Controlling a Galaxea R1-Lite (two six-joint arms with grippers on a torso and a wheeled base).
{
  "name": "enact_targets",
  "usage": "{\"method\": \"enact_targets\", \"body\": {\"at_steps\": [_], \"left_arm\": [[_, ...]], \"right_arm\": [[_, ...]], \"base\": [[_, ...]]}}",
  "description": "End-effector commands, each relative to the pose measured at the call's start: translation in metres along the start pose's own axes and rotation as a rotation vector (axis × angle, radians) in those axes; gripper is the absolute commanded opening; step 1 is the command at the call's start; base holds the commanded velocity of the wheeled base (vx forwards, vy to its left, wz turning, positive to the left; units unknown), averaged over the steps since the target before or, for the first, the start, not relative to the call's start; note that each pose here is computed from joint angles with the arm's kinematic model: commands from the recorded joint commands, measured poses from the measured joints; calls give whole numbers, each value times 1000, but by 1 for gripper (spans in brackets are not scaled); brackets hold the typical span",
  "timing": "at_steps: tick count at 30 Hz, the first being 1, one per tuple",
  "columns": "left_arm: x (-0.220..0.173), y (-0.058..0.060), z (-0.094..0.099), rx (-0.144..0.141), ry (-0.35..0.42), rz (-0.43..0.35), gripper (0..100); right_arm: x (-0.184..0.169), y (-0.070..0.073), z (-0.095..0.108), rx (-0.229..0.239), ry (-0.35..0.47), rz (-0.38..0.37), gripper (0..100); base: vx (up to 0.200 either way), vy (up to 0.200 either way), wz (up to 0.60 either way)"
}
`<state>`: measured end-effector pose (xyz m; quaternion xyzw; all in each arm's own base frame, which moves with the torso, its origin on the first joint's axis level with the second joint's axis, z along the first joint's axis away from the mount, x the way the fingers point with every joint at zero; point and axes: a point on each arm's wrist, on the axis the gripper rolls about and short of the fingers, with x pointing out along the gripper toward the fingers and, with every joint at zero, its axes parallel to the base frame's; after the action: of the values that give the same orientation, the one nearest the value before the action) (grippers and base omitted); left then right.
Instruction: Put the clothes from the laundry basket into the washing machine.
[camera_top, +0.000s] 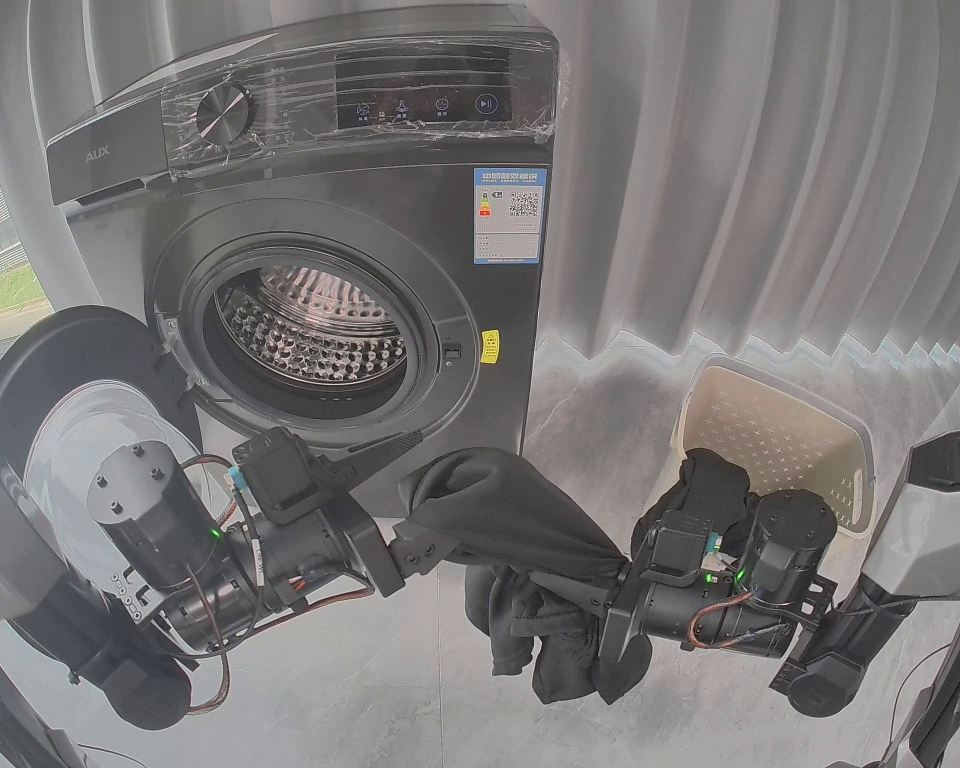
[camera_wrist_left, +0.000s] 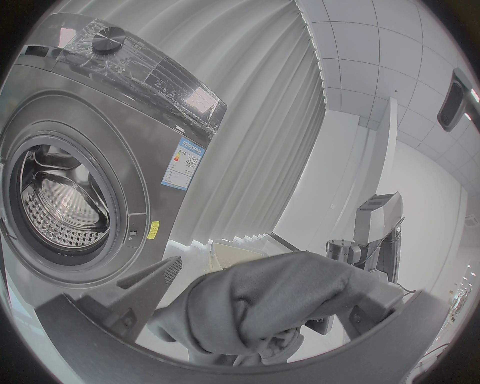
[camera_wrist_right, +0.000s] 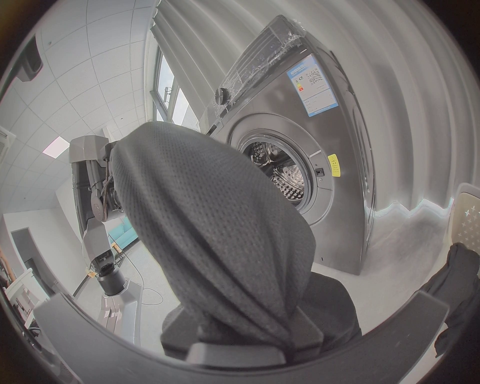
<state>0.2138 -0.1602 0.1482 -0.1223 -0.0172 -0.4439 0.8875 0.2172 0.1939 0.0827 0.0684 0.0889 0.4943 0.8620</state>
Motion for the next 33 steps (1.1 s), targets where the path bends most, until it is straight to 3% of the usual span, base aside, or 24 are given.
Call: {"method": "enact_targets", "body": {"at_steps": [1,10,16,22,33], "left_arm": [[-5,-2,7,0,-21,-5,100],[-10,-4,3,-20,5,-30,100],[-16,-4,4,-18,14,-45,100],[-37,-10,2,-24,70,-145,100],[-46,-14,-1,-31,100,-197,100]], "right_arm": [[1,-2,-6,9,20,-6,0],[1,-4,-8,26,29,-11,0],[2,-5,-8,43,27,-16,0],[5,-12,-8,68,10,-89,0],[7,-11,-8,75,7,-83,0]], "base": [[0,0,0],[0,0,0],[0,0,0],[0,0,0],[0,0,0]]}}
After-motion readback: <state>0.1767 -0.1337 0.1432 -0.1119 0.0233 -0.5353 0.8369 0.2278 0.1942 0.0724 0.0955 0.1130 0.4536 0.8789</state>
